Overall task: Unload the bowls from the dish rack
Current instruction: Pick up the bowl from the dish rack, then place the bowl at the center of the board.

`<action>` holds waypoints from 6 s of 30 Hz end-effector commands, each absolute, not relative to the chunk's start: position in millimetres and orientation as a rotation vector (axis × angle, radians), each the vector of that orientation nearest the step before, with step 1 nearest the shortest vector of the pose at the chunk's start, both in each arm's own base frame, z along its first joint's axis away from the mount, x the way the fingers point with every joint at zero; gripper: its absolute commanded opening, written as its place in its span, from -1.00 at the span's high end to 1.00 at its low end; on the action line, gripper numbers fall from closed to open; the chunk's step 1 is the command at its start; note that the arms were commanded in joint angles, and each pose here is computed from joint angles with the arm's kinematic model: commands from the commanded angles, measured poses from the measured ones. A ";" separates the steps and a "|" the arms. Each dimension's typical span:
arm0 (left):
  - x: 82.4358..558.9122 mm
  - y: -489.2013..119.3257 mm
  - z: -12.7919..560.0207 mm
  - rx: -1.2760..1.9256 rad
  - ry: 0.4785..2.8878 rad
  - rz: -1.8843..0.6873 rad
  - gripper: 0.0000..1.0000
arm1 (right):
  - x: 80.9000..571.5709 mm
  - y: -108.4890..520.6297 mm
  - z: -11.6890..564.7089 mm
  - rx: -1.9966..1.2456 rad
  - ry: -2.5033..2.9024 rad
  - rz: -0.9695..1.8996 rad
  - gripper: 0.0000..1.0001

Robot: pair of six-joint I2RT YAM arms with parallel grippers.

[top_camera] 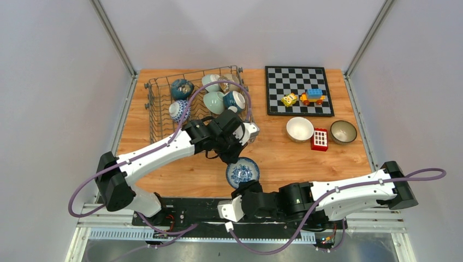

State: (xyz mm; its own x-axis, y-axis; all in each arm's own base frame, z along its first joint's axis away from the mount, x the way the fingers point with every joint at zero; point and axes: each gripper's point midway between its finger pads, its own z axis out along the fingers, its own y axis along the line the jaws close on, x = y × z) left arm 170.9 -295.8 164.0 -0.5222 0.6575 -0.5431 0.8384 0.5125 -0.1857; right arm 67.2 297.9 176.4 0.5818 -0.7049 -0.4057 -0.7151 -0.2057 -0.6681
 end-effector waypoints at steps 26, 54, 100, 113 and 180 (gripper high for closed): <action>253.7 -205.1 231.4 0.001 2.229 -0.585 1.00 | 157.0 266.5 327.0 -0.490 1.928 0.547 -0.53; 227.0 -173.6 213.3 -0.490 2.248 -0.535 1.00 | 225.1 318.8 229.0 -0.268 2.265 0.571 0.02; 217.6 -194.4 201.3 -0.119 2.313 -0.569 0.15 | 221.9 330.0 215.8 -0.424 2.348 0.560 1.00; 200.8 -191.5 176.3 -0.072 2.391 -0.559 0.71 | 219.3 331.0 213.5 -0.420 2.357 0.575 1.00; 124.2 -55.6 53.4 -0.804 2.399 -0.114 0.34 | 146.1 237.2 132.2 -0.505 2.306 0.663 -0.22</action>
